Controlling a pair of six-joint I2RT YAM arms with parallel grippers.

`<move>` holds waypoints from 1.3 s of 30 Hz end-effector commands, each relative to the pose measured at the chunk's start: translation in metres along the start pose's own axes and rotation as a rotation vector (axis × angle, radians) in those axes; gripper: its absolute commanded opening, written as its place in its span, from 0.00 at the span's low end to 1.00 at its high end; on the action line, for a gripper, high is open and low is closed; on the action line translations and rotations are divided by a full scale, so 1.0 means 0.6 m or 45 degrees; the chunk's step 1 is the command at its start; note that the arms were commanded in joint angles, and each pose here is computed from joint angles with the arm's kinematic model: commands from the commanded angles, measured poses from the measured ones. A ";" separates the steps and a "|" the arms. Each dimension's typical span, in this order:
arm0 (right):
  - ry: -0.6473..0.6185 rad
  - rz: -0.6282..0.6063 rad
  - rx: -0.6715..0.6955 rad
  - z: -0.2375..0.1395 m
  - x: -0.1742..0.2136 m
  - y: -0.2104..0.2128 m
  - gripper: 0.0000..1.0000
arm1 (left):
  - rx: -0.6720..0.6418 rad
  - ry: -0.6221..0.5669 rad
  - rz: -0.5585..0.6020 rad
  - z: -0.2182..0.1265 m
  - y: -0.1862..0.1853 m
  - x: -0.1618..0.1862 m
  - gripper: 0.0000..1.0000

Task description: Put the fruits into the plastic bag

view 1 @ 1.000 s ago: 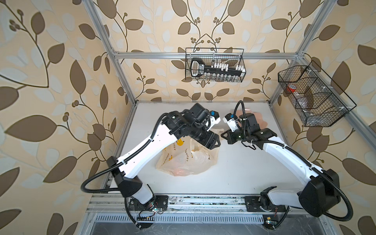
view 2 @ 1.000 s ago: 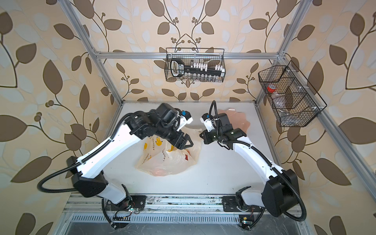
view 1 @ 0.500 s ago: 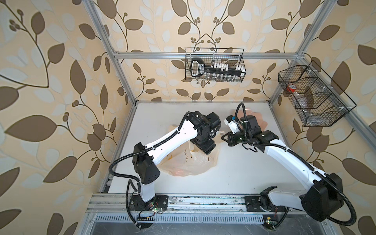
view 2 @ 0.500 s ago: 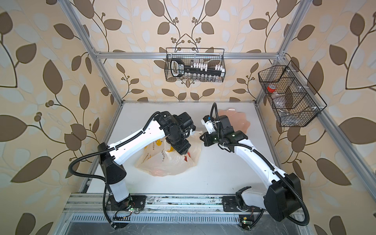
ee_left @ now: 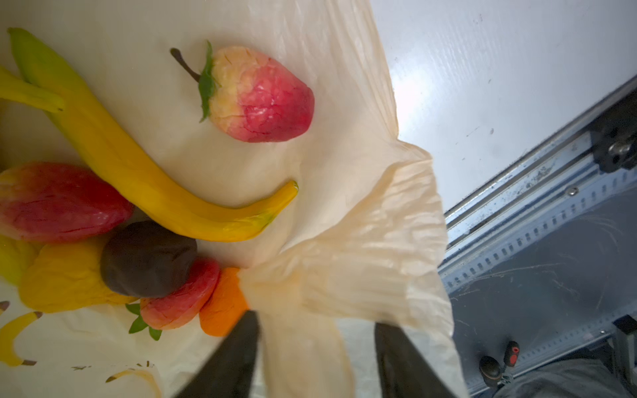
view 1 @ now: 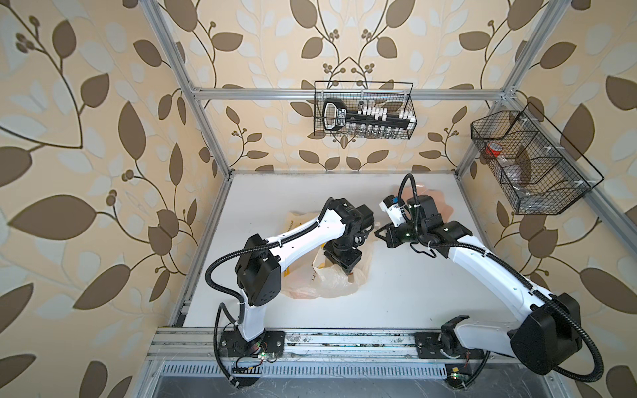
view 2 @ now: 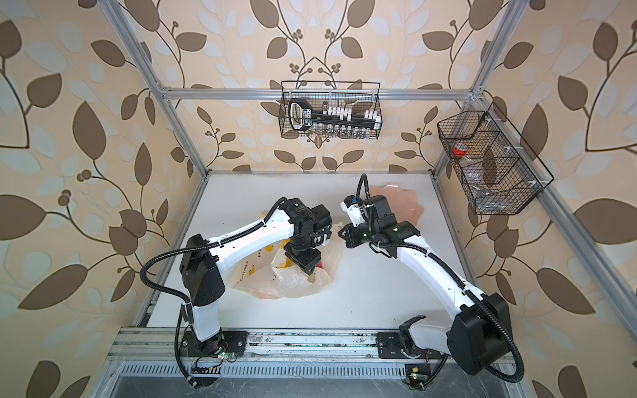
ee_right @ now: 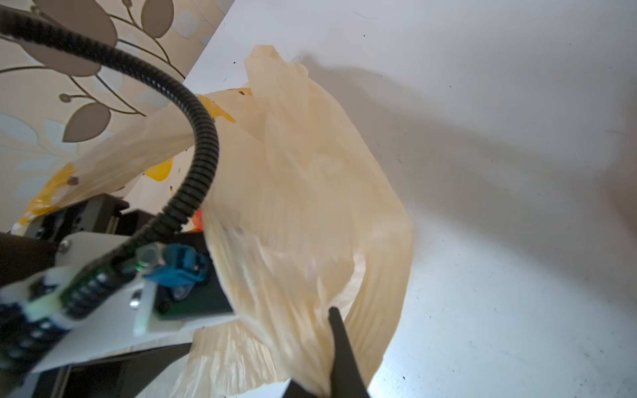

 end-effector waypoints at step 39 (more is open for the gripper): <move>-0.078 0.078 0.064 -0.020 -0.014 -0.002 0.00 | 0.502 -0.503 0.235 -0.120 -0.076 0.080 0.00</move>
Point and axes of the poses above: each gripper's point midway between its finger pads, its own z axis out along the fingers, its own y axis along the line the jaws close on, x = y × z, the point moved 10 cm from there along -z, back along the fingers, and after that the axes turned 11 degrees about z, right-handed, at the moved point
